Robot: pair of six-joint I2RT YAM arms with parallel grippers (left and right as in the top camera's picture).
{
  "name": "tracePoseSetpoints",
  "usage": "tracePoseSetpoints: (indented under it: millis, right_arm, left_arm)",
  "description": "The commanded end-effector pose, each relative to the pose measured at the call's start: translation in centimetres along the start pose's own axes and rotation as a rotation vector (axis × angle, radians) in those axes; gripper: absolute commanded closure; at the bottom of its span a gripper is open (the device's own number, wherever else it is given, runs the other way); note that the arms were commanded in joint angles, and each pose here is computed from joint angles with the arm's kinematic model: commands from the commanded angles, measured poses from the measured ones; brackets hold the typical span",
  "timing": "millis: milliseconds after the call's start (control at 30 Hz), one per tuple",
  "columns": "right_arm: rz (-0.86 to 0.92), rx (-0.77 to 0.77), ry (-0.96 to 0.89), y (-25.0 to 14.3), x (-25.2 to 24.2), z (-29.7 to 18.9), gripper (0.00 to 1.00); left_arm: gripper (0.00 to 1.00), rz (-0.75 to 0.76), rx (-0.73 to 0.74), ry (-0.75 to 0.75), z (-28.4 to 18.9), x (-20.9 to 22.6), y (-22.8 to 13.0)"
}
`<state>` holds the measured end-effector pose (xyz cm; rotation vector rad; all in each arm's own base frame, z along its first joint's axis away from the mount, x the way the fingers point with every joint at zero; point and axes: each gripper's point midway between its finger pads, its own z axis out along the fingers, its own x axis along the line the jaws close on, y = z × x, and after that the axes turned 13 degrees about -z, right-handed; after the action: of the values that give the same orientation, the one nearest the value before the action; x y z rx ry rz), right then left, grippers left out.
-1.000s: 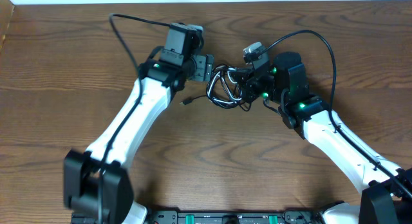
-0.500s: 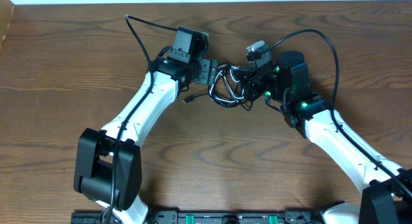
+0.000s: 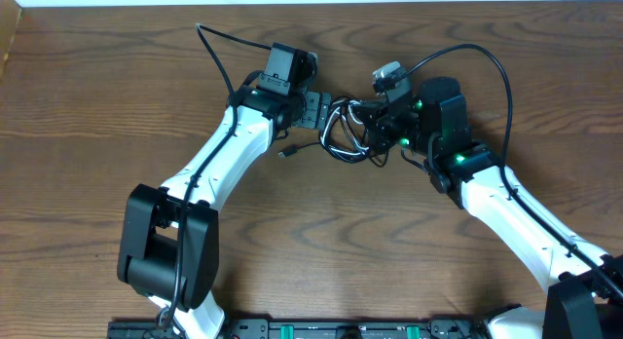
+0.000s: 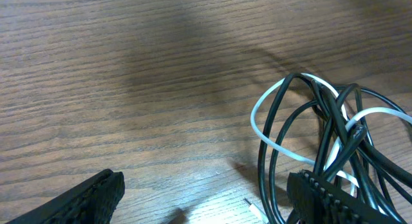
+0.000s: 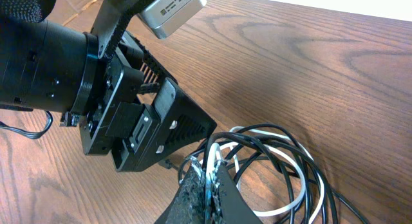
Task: Untangle cables
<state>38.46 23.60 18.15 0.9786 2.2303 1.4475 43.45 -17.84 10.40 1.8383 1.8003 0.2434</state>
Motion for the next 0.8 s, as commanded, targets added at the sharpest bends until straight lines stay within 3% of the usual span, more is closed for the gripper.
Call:
tracePoseSetpoints:
  millis: [0,200,433,767]
  right_arm:
    - [-0.007,-0.022,0.000,0.9,-0.2,-0.1,0.99]
    - [-0.007,-0.021,0.000,0.9,-0.2,-0.1,0.99]
    - [-0.007,-0.022,0.000,0.9,-0.2,-0.1,0.99]
    - [-0.007,-0.023,0.000,0.9,-0.2,-0.1,0.99]
  left_arm:
    - [0.14,0.013,-0.004,-0.042,-0.3,-0.9,0.6]
    - [0.14,0.022,-0.009,-0.182,-2.6,-3.5,1.0]
    - [0.14,0.044,-0.049,-0.195,-5.2,-4.0,1.7]
    - [0.14,0.079,-0.022,-0.185,-4.7,-3.7,1.0]
